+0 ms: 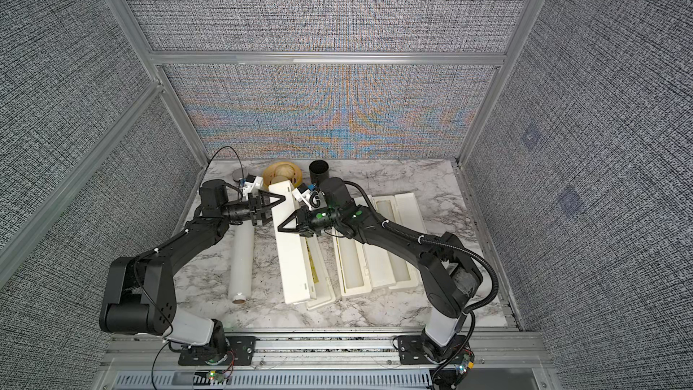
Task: Put plastic wrap rolls into dispensers
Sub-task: Place the plastic wrap cutting box at the center of the board.
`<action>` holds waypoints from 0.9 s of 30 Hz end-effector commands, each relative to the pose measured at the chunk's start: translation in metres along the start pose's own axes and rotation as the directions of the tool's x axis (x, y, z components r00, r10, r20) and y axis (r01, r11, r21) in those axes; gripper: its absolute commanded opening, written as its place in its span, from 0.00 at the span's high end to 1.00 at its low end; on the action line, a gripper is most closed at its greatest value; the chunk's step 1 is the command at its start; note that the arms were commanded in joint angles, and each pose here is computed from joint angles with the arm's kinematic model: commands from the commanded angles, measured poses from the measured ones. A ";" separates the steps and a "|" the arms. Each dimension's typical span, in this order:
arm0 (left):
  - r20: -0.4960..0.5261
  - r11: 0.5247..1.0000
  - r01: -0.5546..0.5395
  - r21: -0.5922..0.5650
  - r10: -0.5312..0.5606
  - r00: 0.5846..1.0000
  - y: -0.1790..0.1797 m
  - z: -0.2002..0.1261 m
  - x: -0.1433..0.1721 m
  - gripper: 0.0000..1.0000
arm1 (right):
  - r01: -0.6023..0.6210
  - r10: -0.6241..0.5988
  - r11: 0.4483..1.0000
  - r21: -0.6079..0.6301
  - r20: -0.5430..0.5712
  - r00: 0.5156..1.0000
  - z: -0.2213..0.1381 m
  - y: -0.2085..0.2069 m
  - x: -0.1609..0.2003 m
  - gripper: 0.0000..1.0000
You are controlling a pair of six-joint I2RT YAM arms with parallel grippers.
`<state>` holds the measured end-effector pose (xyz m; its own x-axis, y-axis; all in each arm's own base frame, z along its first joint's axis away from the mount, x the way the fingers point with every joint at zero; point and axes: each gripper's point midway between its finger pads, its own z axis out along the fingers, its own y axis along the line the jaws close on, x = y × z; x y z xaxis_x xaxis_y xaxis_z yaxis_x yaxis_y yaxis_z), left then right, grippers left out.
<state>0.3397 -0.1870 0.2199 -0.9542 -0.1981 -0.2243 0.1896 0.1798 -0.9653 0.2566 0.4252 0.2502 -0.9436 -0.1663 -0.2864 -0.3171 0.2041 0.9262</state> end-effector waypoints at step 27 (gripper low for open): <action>0.245 0.709 0.193 -0.678 -0.029 0.969 0.069 -0.123 0.002 0.01 | -0.040 0.074 0.898 0.438 -0.060 0.995 0.053 -0.074 0.006 0.96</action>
<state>0.3501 -0.0832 0.2035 -0.8549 -0.4364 -0.2805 -0.0591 0.6192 -0.7830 0.2713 0.4660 0.1948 -0.9535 -0.1957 -0.2292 -0.2974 0.4875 0.8209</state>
